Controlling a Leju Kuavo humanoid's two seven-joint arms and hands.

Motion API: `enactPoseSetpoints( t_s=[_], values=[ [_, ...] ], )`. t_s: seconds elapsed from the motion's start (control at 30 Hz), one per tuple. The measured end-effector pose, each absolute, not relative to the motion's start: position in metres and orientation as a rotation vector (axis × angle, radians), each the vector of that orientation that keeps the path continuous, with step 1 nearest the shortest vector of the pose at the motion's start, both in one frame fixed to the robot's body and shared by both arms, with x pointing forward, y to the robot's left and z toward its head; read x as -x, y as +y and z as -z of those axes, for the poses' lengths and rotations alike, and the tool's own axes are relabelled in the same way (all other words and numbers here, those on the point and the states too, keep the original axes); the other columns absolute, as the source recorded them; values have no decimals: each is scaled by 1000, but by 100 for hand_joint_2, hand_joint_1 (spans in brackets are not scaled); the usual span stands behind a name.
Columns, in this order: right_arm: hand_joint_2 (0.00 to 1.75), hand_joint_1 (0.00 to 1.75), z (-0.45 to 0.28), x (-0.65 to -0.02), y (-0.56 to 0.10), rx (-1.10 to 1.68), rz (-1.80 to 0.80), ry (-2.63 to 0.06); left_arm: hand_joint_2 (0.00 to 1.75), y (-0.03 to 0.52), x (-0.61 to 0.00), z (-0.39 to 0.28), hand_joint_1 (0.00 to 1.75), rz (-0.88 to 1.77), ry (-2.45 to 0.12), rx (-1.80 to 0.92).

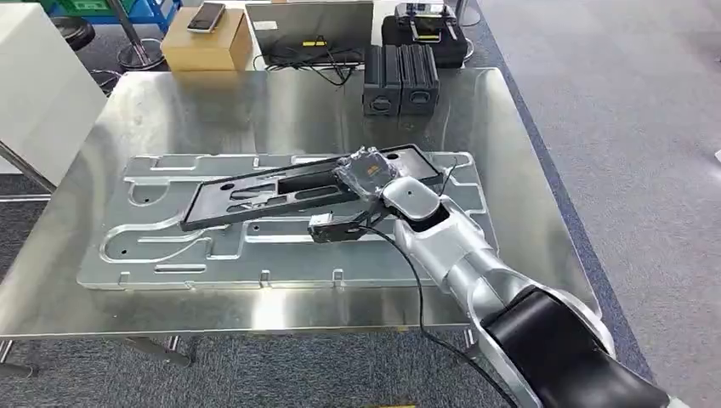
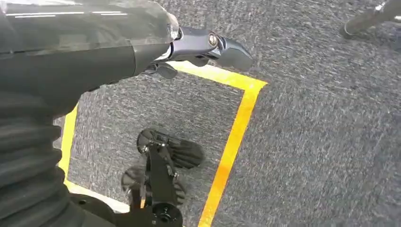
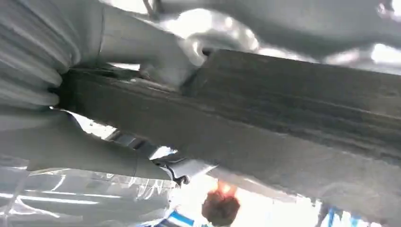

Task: Take the parts from the cabinet and place them on the table.

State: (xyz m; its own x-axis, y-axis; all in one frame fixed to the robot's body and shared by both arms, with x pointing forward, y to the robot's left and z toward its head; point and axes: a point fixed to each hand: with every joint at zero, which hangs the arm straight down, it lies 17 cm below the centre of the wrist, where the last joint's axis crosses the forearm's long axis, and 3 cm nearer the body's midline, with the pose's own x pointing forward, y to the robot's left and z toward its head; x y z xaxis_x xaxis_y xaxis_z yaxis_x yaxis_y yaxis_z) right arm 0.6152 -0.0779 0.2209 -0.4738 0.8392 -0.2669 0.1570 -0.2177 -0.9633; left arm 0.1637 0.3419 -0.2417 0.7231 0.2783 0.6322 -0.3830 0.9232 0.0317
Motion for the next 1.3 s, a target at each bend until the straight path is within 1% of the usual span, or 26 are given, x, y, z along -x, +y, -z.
enactPoseSetpoints(
  t_s=[0.1,0.27,0.37,0.4,0.47,0.57,0.63,0.7,0.73,0.77,0.83,0.9,0.97,1.03,1.07,1.1,1.13,1.2,1.23,1.3],
  values=[
    [0,0,-198,-612,-79,1106,-1782,-1468,175,341,-165,241,0,-373,-680,-159],
    [0,0,-179,-608,-84,1052,-1757,-1448,175,341,-166,240,0,-370,-687,-158],
    [0,0,-181,-608,-84,1048,-1735,-1470,175,340,-166,240,0,-368,-690,-158],
    [0,0,-184,-608,-82,1038,-1721,-1488,0,340,-168,239,0,-369,-695,-157],
    [0,0,-184,-606,-79,973,-1689,-1523,0,341,-169,238,0,-368,-704,-159],
    [0,0,-179,-598,-69,766,-1614,-1579,0,340,-170,237,0,-362,-709,-160],
    [0,0,-186,-581,-45,467,-1537,-1680,0,341,-172,237,0,-358,-712,-159],
    [0,0,-211,-554,-16,46,-1381,-1800,0,341,-176,236,0,-354,-712,-157],
    [0,0,-226,-545,-9,-99,-1298,-1844,0,341,-178,236,0,-352,-713,-155],
    [0,0,-238,-540,-7,-179,-1239,-1873,0,340,-178,236,0,-350,-712,-154],
    [0,0,-261,-534,-6,-303,-1133,-1929,0,340,-178,236,0,-346,-708,-152],
    [0,0,-298,-524,-13,-504,-934,-2014,0,339,-179,236,0,-345,-706,-149],
    [0,0,-343,-514,-37,-666,-717,-2132,0,340,-179,237,0,-350,-702,-149],
    [0,0,-375,-501,-70,-730,-563,-2245,0,340,-178,237,0,-359,-699,-149],
    [0,0,-388,-497,-84,-707,-510,-2306,0,340,-176,237,0,-367,-698,-146],
    [0,0,-401,-499,-106,-563,-481,-2393,0,341,-174,237,0,-383,-699,-142],
    [0,0,-414,-499,-129,-356,-454,-2481,0,341,-173,237,0,-399,-703,-141],
    [0,0,-430,-489,-190,188,-405,-2603,0,343,-169,237,0,-438,-711,-145],
    [0,0,-430,-480,-228,508,-394,-2602,0,345,-167,236,0,-459,-714,-149],
    [0,0,-404,-461,-297,935,-405,-2480,0,342,-158,239,0,-477,-702,-150]
  ],
)
